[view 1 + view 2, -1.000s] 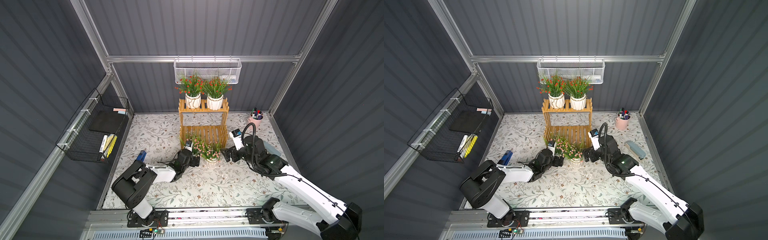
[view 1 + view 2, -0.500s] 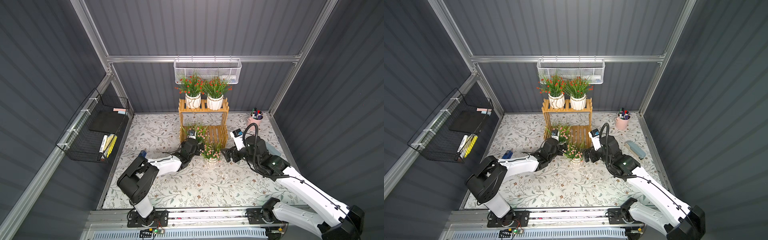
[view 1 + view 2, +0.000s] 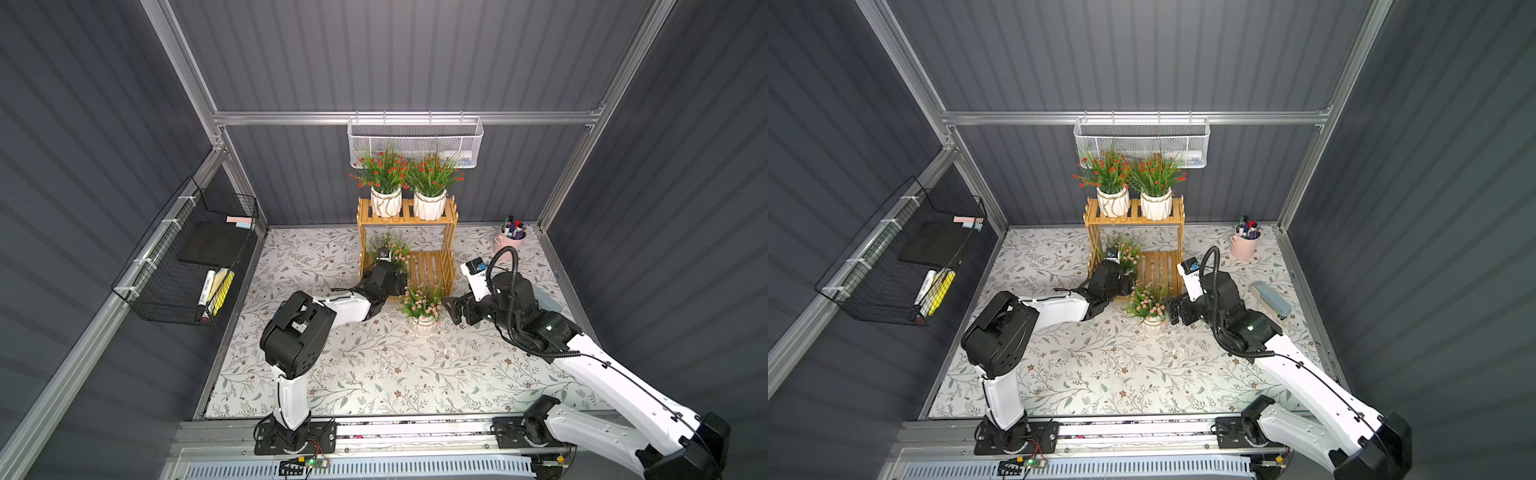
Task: Place the baby's breath potted plants on the rack by color
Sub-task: Place the baby's breath potted plant on the rack.
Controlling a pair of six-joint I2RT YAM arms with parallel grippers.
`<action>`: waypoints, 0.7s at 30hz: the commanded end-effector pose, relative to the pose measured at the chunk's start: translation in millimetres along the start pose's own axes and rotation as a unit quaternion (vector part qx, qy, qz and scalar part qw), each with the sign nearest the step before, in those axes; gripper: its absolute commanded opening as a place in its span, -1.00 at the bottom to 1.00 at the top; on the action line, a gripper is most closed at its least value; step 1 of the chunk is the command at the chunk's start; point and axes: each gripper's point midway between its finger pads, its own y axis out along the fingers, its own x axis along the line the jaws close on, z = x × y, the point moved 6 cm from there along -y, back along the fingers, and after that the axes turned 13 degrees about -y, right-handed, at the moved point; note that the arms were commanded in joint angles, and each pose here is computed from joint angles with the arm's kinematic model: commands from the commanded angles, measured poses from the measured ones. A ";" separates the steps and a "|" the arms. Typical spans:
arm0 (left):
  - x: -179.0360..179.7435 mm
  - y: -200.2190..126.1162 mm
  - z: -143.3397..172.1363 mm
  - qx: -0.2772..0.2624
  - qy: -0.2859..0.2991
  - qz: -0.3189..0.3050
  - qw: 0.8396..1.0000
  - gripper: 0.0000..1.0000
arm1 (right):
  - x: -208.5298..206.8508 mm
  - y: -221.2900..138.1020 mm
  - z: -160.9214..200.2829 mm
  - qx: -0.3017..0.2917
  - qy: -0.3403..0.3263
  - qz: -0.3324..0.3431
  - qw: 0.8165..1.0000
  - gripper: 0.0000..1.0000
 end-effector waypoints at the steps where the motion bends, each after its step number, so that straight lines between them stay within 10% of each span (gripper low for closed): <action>1: -7.4 7.4 -21.8 -0.023 -0.003 0.014 1.000 0.59 | 2.2 1.9 2.1 0.004 0.001 -0.005 1.000 0.98; 21: 2.7 10.1 -22.5 0.001 0.003 0.000 1.000 0.99 | 3.1 -0.4 8.4 0.016 0.014 -0.006 1.000 0.98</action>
